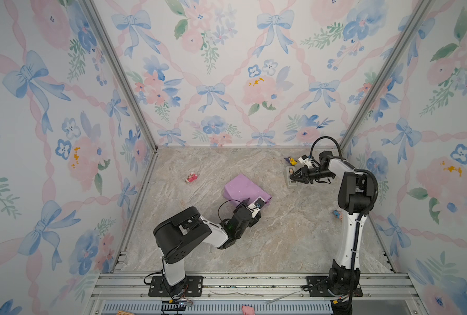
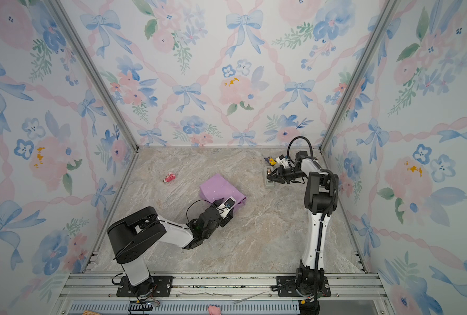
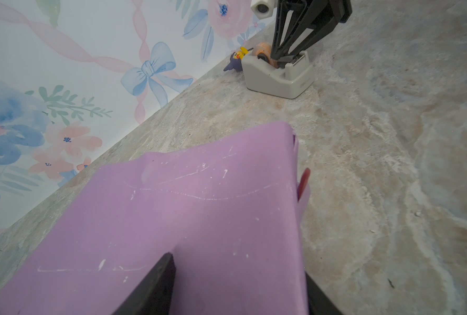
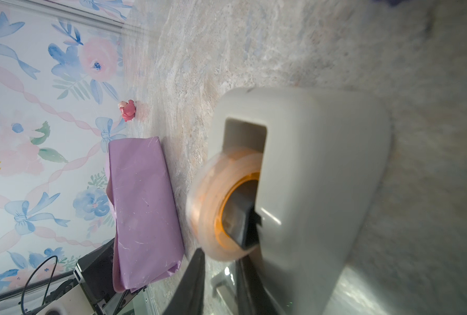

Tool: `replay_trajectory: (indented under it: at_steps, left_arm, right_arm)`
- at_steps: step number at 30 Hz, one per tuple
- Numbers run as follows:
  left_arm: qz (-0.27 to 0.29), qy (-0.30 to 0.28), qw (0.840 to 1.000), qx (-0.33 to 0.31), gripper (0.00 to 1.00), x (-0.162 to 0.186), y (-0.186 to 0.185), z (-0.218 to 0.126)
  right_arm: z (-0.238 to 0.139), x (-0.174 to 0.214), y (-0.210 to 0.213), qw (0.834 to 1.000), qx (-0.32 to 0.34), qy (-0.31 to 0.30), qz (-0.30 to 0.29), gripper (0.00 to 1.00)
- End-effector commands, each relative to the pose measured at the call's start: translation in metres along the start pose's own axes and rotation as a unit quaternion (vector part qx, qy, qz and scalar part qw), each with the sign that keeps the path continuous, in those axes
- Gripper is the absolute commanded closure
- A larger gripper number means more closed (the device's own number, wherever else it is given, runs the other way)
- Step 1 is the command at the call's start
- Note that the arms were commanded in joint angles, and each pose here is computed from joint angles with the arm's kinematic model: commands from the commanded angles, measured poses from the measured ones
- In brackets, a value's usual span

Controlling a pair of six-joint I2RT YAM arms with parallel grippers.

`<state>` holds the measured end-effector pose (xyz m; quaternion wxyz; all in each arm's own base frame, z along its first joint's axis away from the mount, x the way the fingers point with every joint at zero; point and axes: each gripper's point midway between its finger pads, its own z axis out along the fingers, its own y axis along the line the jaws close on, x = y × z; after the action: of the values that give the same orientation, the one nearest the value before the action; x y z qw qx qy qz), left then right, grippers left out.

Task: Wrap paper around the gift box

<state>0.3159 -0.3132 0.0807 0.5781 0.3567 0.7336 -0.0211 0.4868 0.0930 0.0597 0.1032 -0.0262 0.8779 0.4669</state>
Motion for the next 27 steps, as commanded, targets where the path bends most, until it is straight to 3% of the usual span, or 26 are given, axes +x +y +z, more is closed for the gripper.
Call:
replay_trajectory:
  at_steps: [1,11,27]
  left_arm:
    - [0.029,0.124,0.989,0.072,0.37,0.081,-0.033,-0.006]
    - [0.032,0.122,0.990,0.070,0.37,0.079,-0.032,-0.006]
    - [0.034,0.120,0.990,0.069,0.37,0.077,-0.031,-0.005]
  right_arm:
    - [0.003,0.004,-0.003,1.000,-0.014,0.010,0.017,0.80]
    - [-0.015,0.002,0.017,0.999,-0.028,-0.011,0.012,1.00]
    - [-0.039,0.031,0.035,0.997,-0.053,-0.038,0.041,1.00]
